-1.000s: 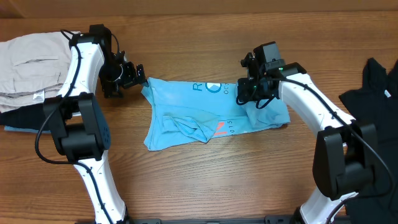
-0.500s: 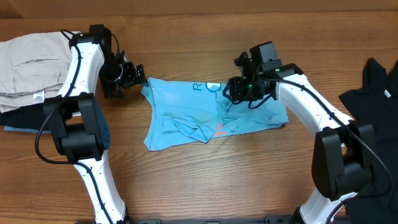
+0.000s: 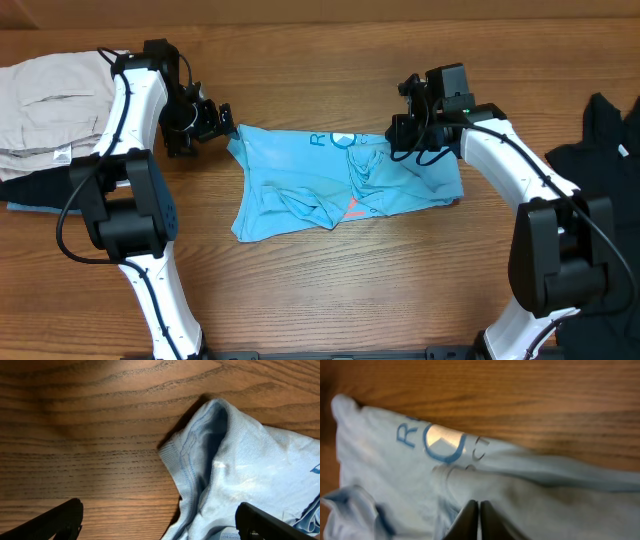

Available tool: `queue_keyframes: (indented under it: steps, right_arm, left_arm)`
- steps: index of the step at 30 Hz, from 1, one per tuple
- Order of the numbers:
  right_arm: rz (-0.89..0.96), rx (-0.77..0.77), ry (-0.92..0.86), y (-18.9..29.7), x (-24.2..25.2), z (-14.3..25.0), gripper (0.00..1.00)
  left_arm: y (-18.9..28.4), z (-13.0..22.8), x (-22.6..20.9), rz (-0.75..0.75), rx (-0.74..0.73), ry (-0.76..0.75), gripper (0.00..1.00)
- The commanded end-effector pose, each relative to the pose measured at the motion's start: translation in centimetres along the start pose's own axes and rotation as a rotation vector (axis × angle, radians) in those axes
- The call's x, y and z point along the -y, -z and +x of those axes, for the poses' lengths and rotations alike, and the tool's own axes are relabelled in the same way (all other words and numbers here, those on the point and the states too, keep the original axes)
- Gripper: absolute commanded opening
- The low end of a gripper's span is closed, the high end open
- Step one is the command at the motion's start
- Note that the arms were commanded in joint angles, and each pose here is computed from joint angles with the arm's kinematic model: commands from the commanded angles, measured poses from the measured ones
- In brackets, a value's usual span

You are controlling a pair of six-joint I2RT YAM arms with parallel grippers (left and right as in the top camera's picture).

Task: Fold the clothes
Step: 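Carry the strip's right end leftward with right gripper, folding it over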

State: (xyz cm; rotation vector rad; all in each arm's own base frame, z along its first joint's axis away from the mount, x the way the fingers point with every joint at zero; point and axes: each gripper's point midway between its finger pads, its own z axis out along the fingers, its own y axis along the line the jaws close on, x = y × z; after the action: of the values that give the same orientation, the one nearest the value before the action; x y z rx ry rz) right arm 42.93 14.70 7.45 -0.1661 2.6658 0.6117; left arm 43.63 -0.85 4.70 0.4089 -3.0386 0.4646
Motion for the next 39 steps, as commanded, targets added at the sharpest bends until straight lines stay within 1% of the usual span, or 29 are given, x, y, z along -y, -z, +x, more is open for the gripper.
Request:
queue_keyframes:
  steps: [1, 3, 5, 6, 8, 9, 11, 13, 14, 15, 18, 21, 24, 25, 27, 29, 31, 33, 34, 35, 37, 39]
  right_arm:
    - [0.055, -0.062, -0.051, -2.8, 2.0, 2.0, 0.04]
    - [-0.002, -0.121, -0.080, -3.9, 1.3, 3.4, 0.04]
    - [-0.060, -0.173, -0.101, -3.8, 0.2, 4.5, 0.04]
    - [-0.135, -0.270, -0.153, -2.7, -1.4, 6.5, 0.04]
    - [-0.179, -0.376, -0.214, -1.3, -2.6, 8.7, 0.04]
    - [-0.168, -0.426, -0.240, -0.8, -2.6, 9.9, 0.04]
    - [-0.156, -0.480, -0.266, -0.3, -2.6, 11.1, 0.04]
    - [-0.145, -0.492, -0.255, -0.4, -2.8, 11.5, 0.04]
    - [-0.108, -0.493, -0.230, -0.7, -2.7, 11.7, 0.04]
    - [-0.083, -0.491, -0.197, -1.1, -2.9, 11.9, 0.05]
    - [-0.096, -0.467, -0.108, -2.1, -4.8, 11.7, 0.06]
    - [-0.017, -0.395, -0.036, -1.6, -5.1, 8.9, 0.06]
    - [0.007, -0.306, 0.018, -0.5, -6.4, 5.4, 0.06]
    - [0.078, -0.248, 0.027, -0.3, -6.5, 3.7, 0.11]
    - [0.161, -0.179, 0.022, -0.9, -7.1, 2.8, 0.27]
    - [0.251, -0.126, 0.040, -1.5, -7.7, 2.5, 0.30]
    - [0.361, -0.073, 0.065, -1.5, -7.7, 2.4, 0.31]
    - [0.485, 0.001, 0.090, -1.1, -6.3, 1.1, 0.30]
    - [0.539, 0.024, 0.090, -1.1, -5.4, 0.7, 0.28]
    - [0.589, 0.038, 0.054, -1.1, -3.6, 0.3, 0.24]
    - [0.596, 0.036, -0.017, -1.4, -1.7, -0.1, 0.18]
    - [0.560, 0.007, -0.064, -1.7, -0.6, 0.2, 0.17]
  left_arm:
    - [1.3, -0.3, 0.6, -0.001, 0.036, -0.028, 1.00]
    - [1.3, -0.3, 0.6, -0.001, 0.036, -0.028, 1.00]
    - [1.3, -0.3, 0.6, -0.002, 0.036, -0.028, 1.00]
    - [1.3, -0.4, 0.6, -0.002, 0.036, -0.028, 1.00]
    - [1.3, -0.3, 0.6, -0.001, 0.036, -0.028, 1.00]
    - [1.3, -0.3, 0.6, -0.001, 0.036, -0.028, 1.00]
    - [1.3, -0.4, 0.6, -0.001, 0.036, -0.028, 1.00]
    - [1.3, -0.3, 0.6, -0.001, 0.036, -0.028, 1.00]
    - [1.3, -0.3, 0.6, -0.002, 0.036, -0.028, 1.00]
    - [1.3, -0.3, 0.6, -0.001, 0.036, -0.029, 1.00]
    - [1.3, -0.3, 0.6, -0.001, 0.036, -0.029, 1.00]
    - [1.3, -0.3, 0.6, -0.002, 0.036, -0.029, 1.00]
    - [1.3, -0.3, 0.6, -0.001, 0.036, -0.029, 1.00]
    - [1.3, -0.3, 0.6, -0.001, 0.036, -0.029, 1.00]
    - [1.3, -0.3, 0.6, -0.001, 0.036, -0.029, 1.00]
    - [1.3, -0.3, 0.6, -0.001, 0.036, -0.029, 1.00]
    - [1.3, -0.3, 0.6, -0.001, 0.036, -0.029, 1.00]
    - [1.3, -0.3, 0.6, -0.001, 0.036, -0.029, 1.00]
    - [1.3, -0.3, 0.6, -0.001, 0.036, -0.029, 1.00]
    - [1.3, -0.3, 0.6, -0.001, 0.036, -0.029, 1.00]
    - [1.3, -0.3, 0.6, -0.001, 0.036, -0.029, 1.00]
    - [1.3, -0.3, 0.6, -0.001, 0.036, -0.029, 1.00]
